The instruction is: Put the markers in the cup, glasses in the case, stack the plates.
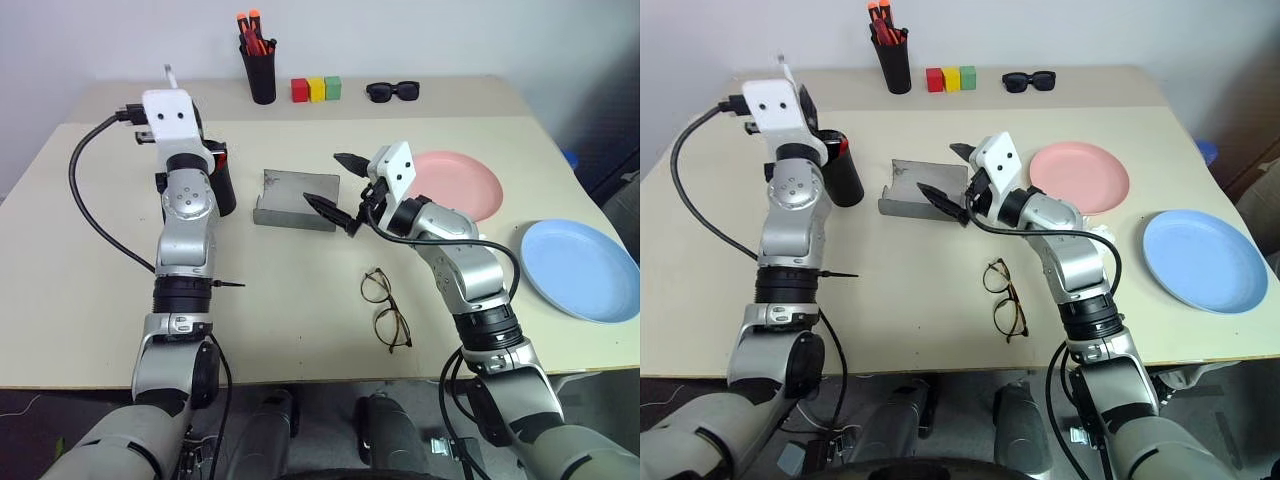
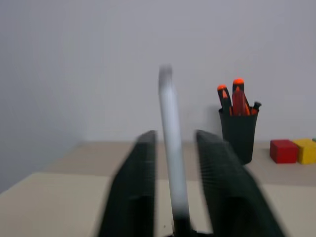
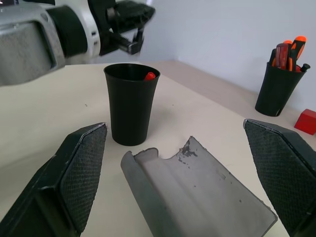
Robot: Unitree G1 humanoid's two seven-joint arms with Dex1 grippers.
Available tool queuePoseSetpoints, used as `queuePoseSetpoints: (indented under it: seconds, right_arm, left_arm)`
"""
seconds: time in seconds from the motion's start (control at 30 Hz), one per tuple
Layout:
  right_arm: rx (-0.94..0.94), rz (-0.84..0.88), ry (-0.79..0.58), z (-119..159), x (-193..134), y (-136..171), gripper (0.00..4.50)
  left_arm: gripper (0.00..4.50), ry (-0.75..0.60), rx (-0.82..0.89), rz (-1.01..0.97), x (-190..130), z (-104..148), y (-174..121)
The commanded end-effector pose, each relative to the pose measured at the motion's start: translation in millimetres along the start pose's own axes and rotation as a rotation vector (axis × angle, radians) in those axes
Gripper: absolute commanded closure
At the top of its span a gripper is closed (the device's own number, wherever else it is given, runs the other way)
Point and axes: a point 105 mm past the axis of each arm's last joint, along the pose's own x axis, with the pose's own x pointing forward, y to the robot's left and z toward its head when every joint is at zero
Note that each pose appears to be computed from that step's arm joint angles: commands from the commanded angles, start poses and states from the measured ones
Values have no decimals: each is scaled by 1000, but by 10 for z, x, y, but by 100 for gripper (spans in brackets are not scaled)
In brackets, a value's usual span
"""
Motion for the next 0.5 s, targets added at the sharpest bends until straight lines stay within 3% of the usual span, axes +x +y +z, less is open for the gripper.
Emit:
queuePoseSetpoints:
  seconds: [0.03, 0.23, 0.37, 0.5]
  right_arm:
    - [-26, 17, -55, 164, 18, 27, 0]
    - [-27, 31, -54, 166, 33, 35, 0]
    - [-52, 52, -26, 152, -27, 3, 0]
    - [-97, 87, 31, 122, -178, -67, 0]
  left_arm:
    - [132, -44, -10, 46, 2, 141, 75]
    - [132, -48, -70, 23, -5, 181, 38]
    - [132, -68, -154, -361, -108, 397, -475]
    - [132, 53, -50, -762, -395, 305, -860]
